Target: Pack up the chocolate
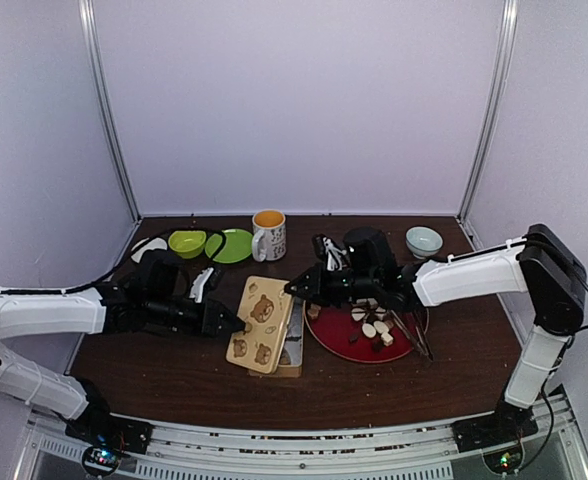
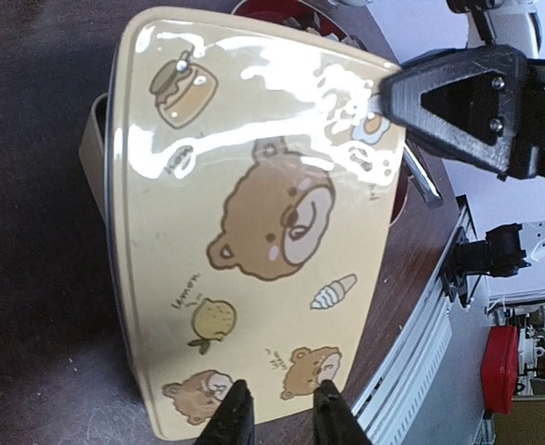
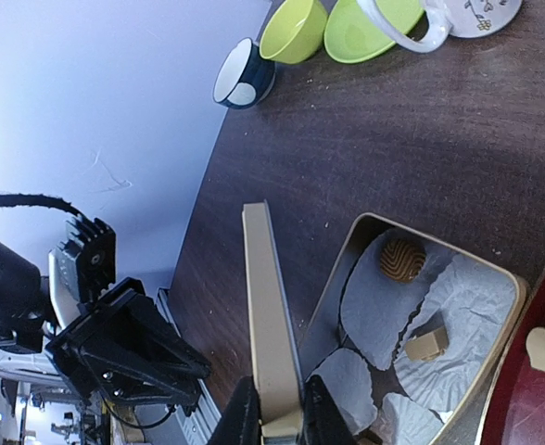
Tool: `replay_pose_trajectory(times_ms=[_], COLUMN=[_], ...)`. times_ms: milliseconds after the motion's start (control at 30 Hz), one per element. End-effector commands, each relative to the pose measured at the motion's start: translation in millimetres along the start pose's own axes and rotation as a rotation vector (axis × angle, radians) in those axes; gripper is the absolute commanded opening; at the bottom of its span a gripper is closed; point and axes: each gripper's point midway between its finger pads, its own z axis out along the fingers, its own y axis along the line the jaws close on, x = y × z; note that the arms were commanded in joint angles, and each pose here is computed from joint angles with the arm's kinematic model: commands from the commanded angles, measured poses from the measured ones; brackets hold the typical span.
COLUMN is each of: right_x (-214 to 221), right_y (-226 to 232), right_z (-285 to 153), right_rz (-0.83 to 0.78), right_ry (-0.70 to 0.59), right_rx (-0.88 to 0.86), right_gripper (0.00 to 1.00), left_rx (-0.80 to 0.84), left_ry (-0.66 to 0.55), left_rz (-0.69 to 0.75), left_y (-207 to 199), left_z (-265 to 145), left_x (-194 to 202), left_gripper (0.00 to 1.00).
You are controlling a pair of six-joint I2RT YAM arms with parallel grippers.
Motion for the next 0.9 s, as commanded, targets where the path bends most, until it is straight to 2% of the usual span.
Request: replay_pose_trajectory(times_ms=[0, 167, 300, 500, 867], right_x=[4, -3, -8, -11, -32], right_y=[-19, -36, -46, -63, -90], right_z=[8, 16, 17, 24, 26], right_rz=[-0.076, -0.112, -0.133, -0.19, -0.19], right_ry=[0.167, 0.272, 0.305, 0.334, 0.249], right_rx=[-0.001, -0.013, -0.003, 0.05, 0.116], right_gripper=[0.0, 0.01, 0.02, 0.04, 0.07], left_rx=[-0.011, -0.031, -0.047, -0.047, -0.012], left_ry=[-0.004, -0.015, -0.017, -0.01, -0.015], left_rz=[0.001, -0.008, -0.008, -0.015, -0.014], left_y=[9, 22, 29, 38, 42], left_z=[4, 6, 9, 20, 37], left_x=[-12, -18, -19, -16, -19], left_gripper=[0.25, 0.29, 0.35, 0.52, 0.51])
